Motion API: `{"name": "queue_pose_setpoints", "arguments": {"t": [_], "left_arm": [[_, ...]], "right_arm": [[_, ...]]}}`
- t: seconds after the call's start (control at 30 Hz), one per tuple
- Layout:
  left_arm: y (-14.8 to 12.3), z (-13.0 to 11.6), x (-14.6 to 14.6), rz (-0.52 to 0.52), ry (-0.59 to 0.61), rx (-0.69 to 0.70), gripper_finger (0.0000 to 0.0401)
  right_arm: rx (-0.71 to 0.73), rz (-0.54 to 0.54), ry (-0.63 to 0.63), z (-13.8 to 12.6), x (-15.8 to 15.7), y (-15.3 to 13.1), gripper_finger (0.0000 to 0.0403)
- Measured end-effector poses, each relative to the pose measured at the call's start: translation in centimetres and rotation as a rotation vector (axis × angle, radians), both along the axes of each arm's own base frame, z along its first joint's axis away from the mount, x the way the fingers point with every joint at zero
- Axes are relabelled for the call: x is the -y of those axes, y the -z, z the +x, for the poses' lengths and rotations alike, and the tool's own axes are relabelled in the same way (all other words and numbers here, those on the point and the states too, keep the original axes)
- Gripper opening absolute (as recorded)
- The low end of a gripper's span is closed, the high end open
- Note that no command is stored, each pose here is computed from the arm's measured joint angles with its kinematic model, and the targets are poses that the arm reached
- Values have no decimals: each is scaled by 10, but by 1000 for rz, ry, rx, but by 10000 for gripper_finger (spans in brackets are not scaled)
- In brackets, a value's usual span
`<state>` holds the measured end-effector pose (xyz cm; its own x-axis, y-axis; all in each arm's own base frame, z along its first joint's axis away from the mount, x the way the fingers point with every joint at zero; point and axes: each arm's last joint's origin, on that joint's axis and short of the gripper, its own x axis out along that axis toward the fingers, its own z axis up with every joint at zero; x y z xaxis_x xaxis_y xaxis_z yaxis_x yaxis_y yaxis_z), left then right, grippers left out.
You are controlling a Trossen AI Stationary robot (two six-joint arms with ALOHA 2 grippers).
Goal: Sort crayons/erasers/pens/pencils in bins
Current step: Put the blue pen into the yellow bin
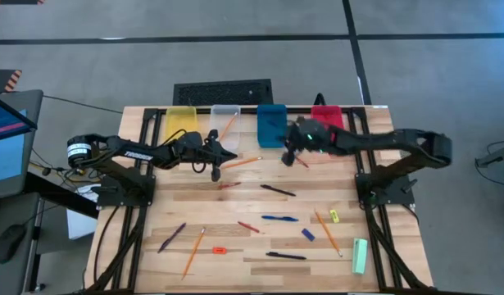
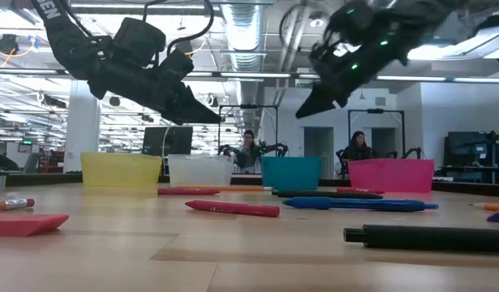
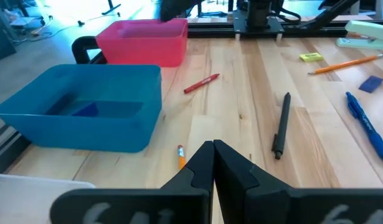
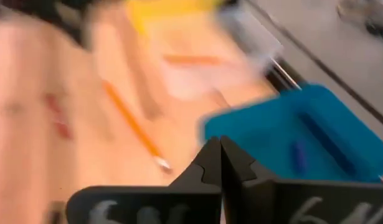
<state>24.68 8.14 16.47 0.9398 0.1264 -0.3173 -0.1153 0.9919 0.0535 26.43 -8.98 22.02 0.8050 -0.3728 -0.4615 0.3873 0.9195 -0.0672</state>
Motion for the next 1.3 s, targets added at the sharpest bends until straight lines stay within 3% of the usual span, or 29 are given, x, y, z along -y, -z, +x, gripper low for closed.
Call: {"name": "queue_pose_setpoints", "arguments": {"t": [0.3,0.6,0.9,1.17,1.3], "left_arm": [[-4,9,18,-2,75,-1,0],[-26,39,43,20,124,-85,0],[-1,83,56,-35,170,-174,3],[17,115,82,-82,238,-307,63],[15,122,102,-100,283,-308,103]], "right_arm": [[304,-1,-129,-33,-49,29,6],[302,-37,-134,-43,-64,43,3],[284,-59,-163,-43,-65,45,4],[246,-72,-148,-47,-60,51,6],[317,-87,-136,-56,-59,56,3]]}}
